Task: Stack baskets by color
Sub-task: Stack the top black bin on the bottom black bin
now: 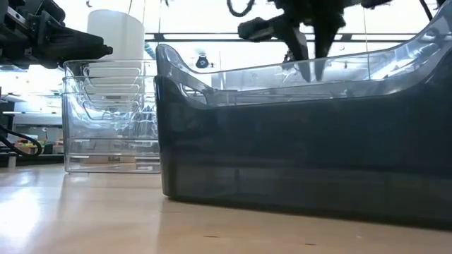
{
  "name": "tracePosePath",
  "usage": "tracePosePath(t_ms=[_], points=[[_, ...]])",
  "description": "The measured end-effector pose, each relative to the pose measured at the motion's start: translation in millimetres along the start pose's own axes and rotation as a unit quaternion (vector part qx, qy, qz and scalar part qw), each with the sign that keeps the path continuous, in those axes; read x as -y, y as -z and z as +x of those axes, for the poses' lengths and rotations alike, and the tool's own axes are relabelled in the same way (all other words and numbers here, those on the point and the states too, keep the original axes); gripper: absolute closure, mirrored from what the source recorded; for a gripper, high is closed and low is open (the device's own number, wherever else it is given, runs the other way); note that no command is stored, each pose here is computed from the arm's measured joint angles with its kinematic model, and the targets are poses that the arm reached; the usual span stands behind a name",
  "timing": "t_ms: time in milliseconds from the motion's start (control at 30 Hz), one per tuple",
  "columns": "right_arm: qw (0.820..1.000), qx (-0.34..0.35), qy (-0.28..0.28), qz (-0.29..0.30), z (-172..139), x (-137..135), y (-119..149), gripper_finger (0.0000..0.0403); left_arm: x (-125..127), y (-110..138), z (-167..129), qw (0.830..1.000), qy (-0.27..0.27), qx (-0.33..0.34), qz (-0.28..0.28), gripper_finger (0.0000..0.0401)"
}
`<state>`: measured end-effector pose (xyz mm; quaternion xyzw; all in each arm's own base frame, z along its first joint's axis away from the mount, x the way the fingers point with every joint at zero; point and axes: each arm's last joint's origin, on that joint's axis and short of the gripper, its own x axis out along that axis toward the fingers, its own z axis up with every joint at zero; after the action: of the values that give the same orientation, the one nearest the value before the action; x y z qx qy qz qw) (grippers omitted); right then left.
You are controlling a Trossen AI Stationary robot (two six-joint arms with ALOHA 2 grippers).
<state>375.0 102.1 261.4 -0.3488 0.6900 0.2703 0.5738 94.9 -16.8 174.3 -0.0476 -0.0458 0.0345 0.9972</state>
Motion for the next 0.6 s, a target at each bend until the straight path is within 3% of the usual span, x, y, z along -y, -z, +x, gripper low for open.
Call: tracePosePath(t_ms=[67,200,367,600], points=[[0.996,-0.017,-0.002,-0.085,7,-3,-1,0.0348,0,0,0,1.0,0.0,0.0,0.0,0.0284],[0.98,-0.061,0.018,-0.189,16,-7,-2,0.0356,0,0,0,1.0,0.0,0.0,0.0,0.0284],[0.938,-0.149,0.021,-0.313,37,-17,-2,0.0355,0,0,0,1.0,0.0,0.0,0.0,0.0284],[0.914,-0.188,0.034,-0.359,53,-28,-6,0.0335,0,0,0,1.0,0.0,0.0,0.0,0.0284]])
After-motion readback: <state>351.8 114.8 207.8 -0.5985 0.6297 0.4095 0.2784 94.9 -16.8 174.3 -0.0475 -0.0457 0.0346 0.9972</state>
